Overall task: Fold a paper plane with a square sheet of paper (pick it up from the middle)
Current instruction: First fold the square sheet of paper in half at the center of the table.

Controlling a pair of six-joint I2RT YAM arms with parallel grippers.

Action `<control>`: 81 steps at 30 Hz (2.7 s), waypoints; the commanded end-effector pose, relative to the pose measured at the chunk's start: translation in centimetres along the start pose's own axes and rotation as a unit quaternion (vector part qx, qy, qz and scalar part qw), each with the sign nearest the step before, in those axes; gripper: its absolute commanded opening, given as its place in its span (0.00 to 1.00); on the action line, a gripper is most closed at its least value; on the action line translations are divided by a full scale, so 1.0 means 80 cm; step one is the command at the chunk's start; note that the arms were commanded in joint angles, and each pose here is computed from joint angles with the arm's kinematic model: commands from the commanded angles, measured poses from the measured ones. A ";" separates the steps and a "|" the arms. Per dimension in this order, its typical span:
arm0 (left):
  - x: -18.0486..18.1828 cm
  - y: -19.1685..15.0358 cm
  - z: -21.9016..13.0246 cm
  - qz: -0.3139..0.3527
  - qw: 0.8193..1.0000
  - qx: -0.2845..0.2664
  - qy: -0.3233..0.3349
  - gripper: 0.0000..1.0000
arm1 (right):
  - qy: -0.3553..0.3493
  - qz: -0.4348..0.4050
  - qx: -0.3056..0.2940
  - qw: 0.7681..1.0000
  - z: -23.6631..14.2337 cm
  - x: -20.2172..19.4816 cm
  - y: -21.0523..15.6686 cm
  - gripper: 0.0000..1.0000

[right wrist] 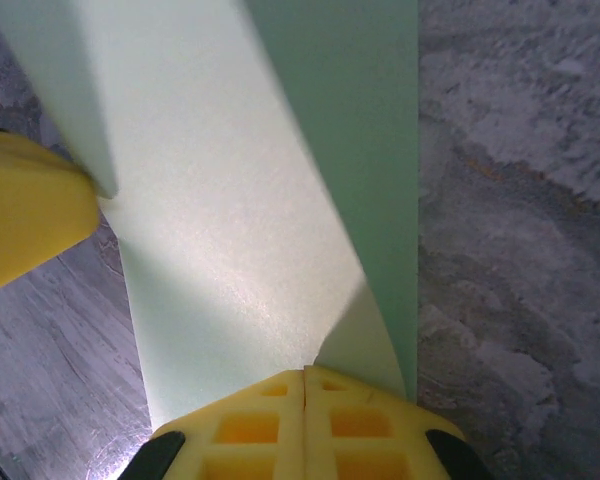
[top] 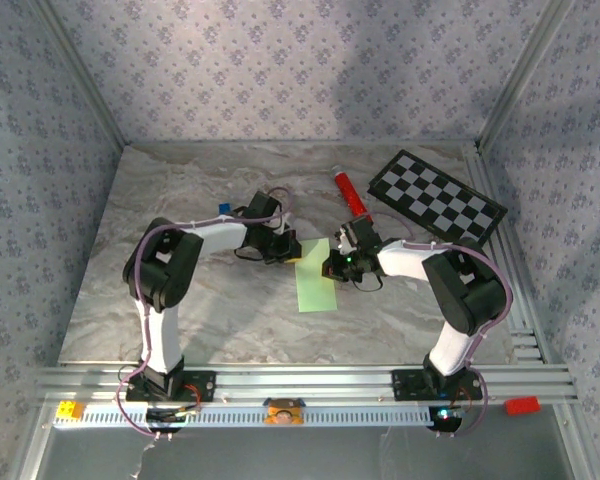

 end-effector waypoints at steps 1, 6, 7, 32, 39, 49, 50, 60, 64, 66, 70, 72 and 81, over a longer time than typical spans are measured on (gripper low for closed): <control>0.020 -0.008 0.012 -0.013 1.000 0.019 0.017 0.00 | -0.127 0.037 0.064 0.989 0.013 -0.070 -0.048 0.00; 0.025 -0.011 0.013 -0.018 0.999 0.023 0.021 0.00 | -0.129 0.038 0.064 0.989 0.013 -0.071 -0.049 0.00; 0.021 -0.008 0.009 -0.014 0.999 0.022 0.019 0.00 | -0.129 0.037 0.065 0.989 0.014 -0.071 -0.049 0.00; 0.027 0.016 0.016 -0.028 0.999 0.022 0.022 0.00 | -0.133 0.034 0.071 0.988 0.014 -0.072 -0.053 0.00; -0.001 0.040 -0.002 0.000 1.000 0.002 0.008 0.01 | -0.133 0.034 0.070 0.988 0.015 -0.072 -0.051 0.00; 0.034 0.041 0.021 -0.026 0.999 0.015 0.039 0.00 | -0.137 0.034 0.070 0.988 0.016 -0.075 -0.053 0.00; 0.040 0.041 0.023 -0.030 0.999 0.016 0.041 0.00 | -0.138 0.034 0.071 0.987 0.016 -0.075 -0.053 0.00; 0.055 0.069 0.007 -0.045 0.996 -0.033 0.071 0.00 | -0.140 0.033 0.070 0.987 0.014 -0.076 -0.054 0.00; 0.058 0.080 0.004 -0.051 0.995 -0.044 0.072 0.00 | -0.140 0.034 0.071 0.987 0.014 -0.076 -0.055 0.00; 0.063 0.083 0.006 -0.054 0.994 -0.048 0.086 0.00 | -0.139 0.034 0.071 0.987 0.014 -0.076 -0.055 0.00; 0.072 0.084 0.008 -0.062 0.991 -0.056 0.101 0.00 | -0.138 0.033 0.068 0.987 0.015 -0.076 -0.054 0.00; 0.071 0.085 0.006 -0.062 0.991 -0.056 0.104 0.00 | -0.139 0.033 0.069 0.987 0.015 -0.076 -0.055 0.00; 0.036 0.100 -0.024 -0.043 0.992 -0.084 0.087 0.01 | -0.135 0.030 0.067 0.988 0.015 -0.073 -0.053 0.00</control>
Point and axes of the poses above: each hand's point on the last joint's axis, 136 mm out from that joint toward the fingers, its own z axis out along the fingers, its own x axis along the line the jaws close on, y = z × x, the point moved 5 cm from there along -z, back along the fingers, and after that the axes turned 4 degrees about z, right-handed, at the moved point
